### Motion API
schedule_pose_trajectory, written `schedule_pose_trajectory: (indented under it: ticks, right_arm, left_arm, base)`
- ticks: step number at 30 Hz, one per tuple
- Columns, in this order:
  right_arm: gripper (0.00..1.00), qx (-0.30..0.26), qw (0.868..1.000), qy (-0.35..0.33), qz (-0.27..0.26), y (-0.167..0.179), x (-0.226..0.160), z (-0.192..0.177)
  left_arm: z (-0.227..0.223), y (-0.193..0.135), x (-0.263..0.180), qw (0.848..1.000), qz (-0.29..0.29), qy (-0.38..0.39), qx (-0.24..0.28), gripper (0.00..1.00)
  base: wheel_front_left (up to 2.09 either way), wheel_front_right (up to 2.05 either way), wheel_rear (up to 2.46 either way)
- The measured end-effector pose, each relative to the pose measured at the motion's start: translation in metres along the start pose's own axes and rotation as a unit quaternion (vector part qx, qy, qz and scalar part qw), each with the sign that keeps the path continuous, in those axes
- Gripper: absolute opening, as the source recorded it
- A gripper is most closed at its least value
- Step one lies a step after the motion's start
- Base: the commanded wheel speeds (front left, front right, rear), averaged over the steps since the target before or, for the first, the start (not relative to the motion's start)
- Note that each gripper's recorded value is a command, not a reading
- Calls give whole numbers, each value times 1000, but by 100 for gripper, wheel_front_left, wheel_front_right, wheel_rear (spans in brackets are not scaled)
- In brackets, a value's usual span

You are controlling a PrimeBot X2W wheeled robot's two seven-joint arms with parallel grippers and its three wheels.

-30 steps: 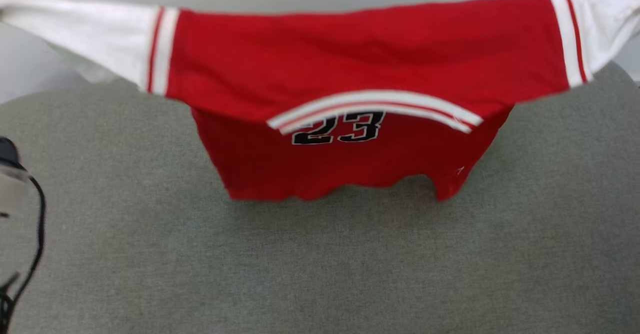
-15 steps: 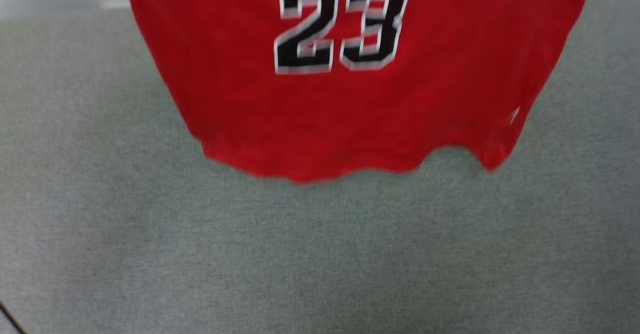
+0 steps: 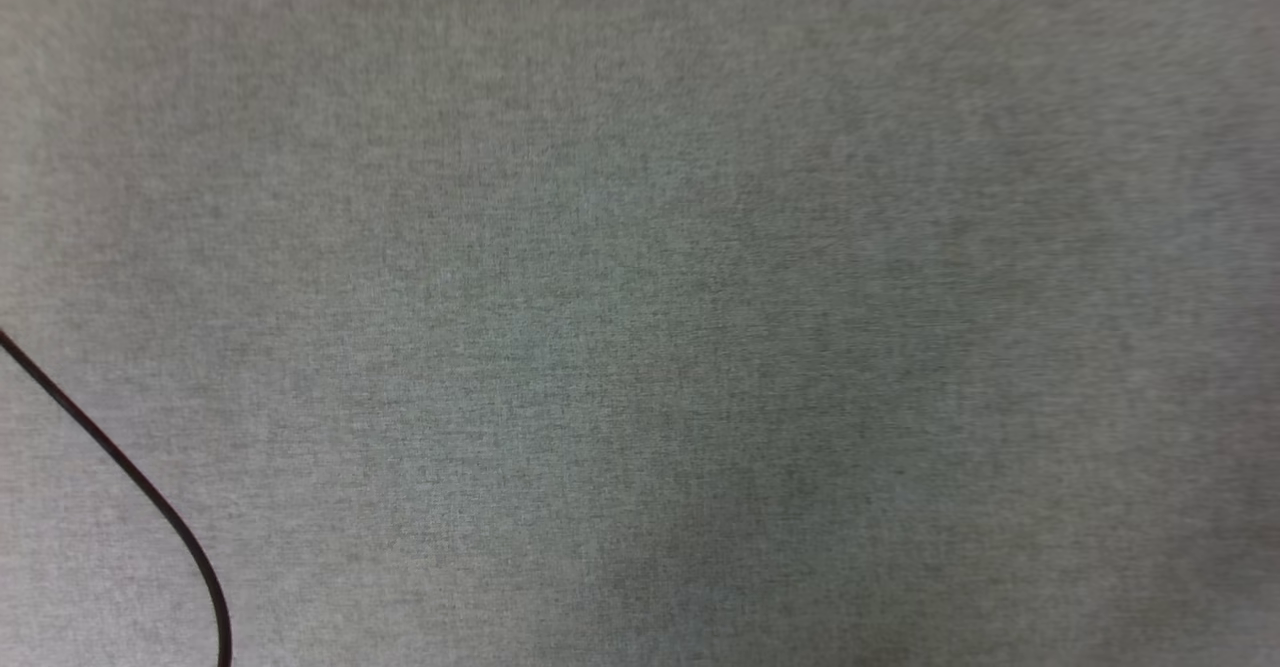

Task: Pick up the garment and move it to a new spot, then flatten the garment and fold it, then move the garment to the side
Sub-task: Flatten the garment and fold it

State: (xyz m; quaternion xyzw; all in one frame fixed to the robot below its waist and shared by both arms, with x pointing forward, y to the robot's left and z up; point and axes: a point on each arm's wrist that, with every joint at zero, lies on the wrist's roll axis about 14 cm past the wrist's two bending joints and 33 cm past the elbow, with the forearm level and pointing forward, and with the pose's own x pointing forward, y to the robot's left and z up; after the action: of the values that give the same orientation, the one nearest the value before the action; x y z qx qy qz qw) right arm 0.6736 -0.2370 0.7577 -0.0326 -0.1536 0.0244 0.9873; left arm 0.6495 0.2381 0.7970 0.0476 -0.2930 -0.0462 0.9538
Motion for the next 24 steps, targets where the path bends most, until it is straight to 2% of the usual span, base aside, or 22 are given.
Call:
schedule_pose_trajectory:
  ticks: [6,11,17,24]
  right_arm:
    - [0,10,1000,28,1,10,23,-61]
    - [0,19,996,88,15,24,18,-121]
    - [0,36,984,171,18,25,-18,-183]
    - [0,57,957,283,9,16,-95,-238]
  left_arm:
    - [-59,-2,6,1000,1,31,-4,0]
    - [-109,-14,-13,997,-7,79,-19,0]
    - [-176,-37,-78,984,-22,169,-42,0]
    - [-212,-45,-174,963,-14,265,-57,0]
  base:
    - [0,0,0]
    - [0,0,0]
    - [0,0,0]
    - [0,0,0]
